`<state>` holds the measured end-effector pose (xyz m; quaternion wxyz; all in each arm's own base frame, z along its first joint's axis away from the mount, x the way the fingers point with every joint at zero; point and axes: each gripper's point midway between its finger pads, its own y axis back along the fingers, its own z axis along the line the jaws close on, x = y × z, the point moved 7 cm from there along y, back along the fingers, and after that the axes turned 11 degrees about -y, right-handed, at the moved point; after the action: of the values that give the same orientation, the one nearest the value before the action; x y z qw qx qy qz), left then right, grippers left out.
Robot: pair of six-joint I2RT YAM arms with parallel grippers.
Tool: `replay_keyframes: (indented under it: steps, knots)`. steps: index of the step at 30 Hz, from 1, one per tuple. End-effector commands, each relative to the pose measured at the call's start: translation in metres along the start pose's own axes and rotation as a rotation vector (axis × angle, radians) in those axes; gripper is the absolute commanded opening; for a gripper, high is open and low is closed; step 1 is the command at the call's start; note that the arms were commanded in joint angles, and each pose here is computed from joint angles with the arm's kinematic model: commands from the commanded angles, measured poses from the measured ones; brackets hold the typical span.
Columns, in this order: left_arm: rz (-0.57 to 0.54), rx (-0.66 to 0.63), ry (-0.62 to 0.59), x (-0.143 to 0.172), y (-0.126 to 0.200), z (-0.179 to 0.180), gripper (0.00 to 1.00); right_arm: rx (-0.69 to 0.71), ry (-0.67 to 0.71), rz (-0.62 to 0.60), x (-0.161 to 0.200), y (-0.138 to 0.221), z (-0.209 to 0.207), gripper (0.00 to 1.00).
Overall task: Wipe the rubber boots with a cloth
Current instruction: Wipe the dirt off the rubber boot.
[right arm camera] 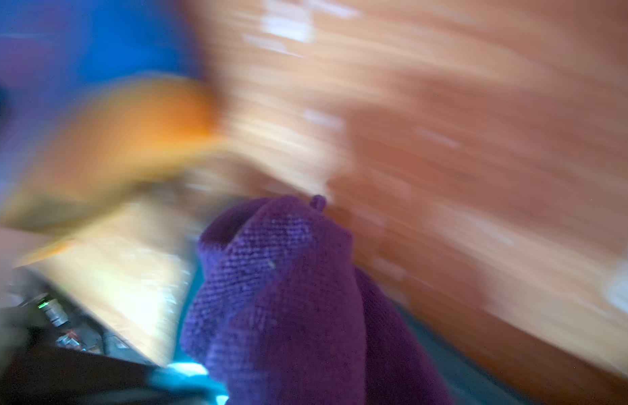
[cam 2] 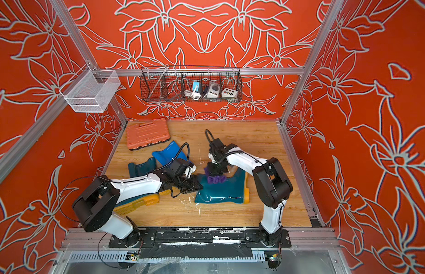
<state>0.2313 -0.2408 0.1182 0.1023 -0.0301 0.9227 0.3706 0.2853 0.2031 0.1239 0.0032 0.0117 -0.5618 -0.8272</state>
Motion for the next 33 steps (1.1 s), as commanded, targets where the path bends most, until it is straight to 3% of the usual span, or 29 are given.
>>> replay_keyframes:
  steps: [1,4,7,10,14,16,20,27,30,33]
  knots:
    - [-0.026,0.004,-0.015,-0.003,0.004,-0.003,0.00,0.104,-0.131,-0.015,0.016,0.032,-0.065,0.00]
    - [-0.028,0.027,-0.014,-0.003,0.002,-0.004,0.00,0.130,-0.143,-0.063,0.021,0.056,-0.079,0.00]
    - [-0.029,0.033,-0.021,-0.003,0.002,-0.006,0.00,0.040,-0.157,-0.084,0.016,0.058,-0.059,0.00]
    - [-0.030,0.036,-0.025,-0.003,0.003,-0.007,0.00,-0.005,-0.069,-0.089,0.008,0.042,-0.011,0.00]
    - [-0.033,0.053,-0.038,-0.002,0.005,-0.009,0.00,-0.071,0.109,-0.003,0.010,0.010,0.073,0.00]
    - [-0.027,0.062,-0.048,-0.001,0.005,-0.011,0.00,-0.122,0.114,0.023,0.012,0.001,0.089,0.00]
    - [-0.024,0.080,-0.075,0.000,0.009,-0.015,0.00,-0.106,0.034,0.019,0.011,-0.003,0.056,0.00]
    - [-0.021,-0.002,-0.027,0.000,0.008,-0.007,0.00,-0.012,-0.253,-0.046,0.023,0.036,-0.078,0.00]
    - [-0.023,-0.008,-0.029,0.000,0.007,-0.007,0.00,-0.006,-0.239,-0.099,0.023,0.057,-0.081,0.00]
    - [-0.031,0.002,-0.043,0.000,0.007,-0.011,0.00,-0.076,-0.203,-0.112,0.014,0.058,-0.052,0.00]
